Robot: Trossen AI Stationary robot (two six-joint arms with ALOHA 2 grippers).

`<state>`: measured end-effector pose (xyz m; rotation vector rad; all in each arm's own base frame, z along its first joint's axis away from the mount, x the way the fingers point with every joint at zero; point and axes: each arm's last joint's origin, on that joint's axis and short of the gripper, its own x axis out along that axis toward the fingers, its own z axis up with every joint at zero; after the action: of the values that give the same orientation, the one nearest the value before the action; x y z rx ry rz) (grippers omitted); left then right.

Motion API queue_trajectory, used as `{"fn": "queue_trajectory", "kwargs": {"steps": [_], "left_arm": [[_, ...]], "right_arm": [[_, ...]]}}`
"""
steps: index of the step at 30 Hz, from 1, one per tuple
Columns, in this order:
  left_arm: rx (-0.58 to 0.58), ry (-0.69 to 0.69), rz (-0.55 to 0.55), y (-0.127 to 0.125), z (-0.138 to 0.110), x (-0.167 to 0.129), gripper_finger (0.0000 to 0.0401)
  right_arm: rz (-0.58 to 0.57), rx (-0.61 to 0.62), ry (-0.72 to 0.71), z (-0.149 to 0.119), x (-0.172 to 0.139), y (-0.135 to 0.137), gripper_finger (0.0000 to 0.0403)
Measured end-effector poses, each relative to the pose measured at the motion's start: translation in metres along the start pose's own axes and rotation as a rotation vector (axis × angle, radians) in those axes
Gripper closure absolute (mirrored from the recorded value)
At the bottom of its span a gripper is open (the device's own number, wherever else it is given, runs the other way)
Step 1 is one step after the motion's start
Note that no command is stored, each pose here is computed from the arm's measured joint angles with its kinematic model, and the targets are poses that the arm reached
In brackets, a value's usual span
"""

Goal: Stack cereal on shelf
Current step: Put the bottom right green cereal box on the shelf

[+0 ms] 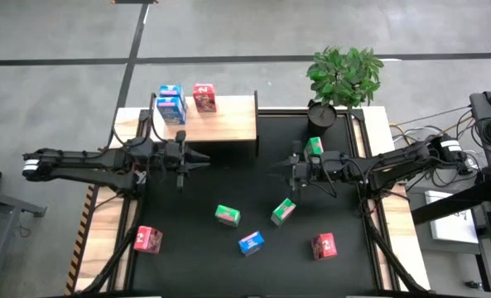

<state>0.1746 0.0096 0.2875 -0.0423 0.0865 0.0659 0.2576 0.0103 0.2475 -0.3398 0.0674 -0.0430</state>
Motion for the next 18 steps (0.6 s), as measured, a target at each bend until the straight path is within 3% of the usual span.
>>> {"fn": "queue_trajectory", "kwargs": {"steps": [18], "left_arm": [[0.035,-0.024,0.000,-0.0001,0.0023,0.0003,0.0322]], "right_arm": [[0.000,-0.001,0.000,0.0000,-0.0001,0.0000,0.0291]]}}
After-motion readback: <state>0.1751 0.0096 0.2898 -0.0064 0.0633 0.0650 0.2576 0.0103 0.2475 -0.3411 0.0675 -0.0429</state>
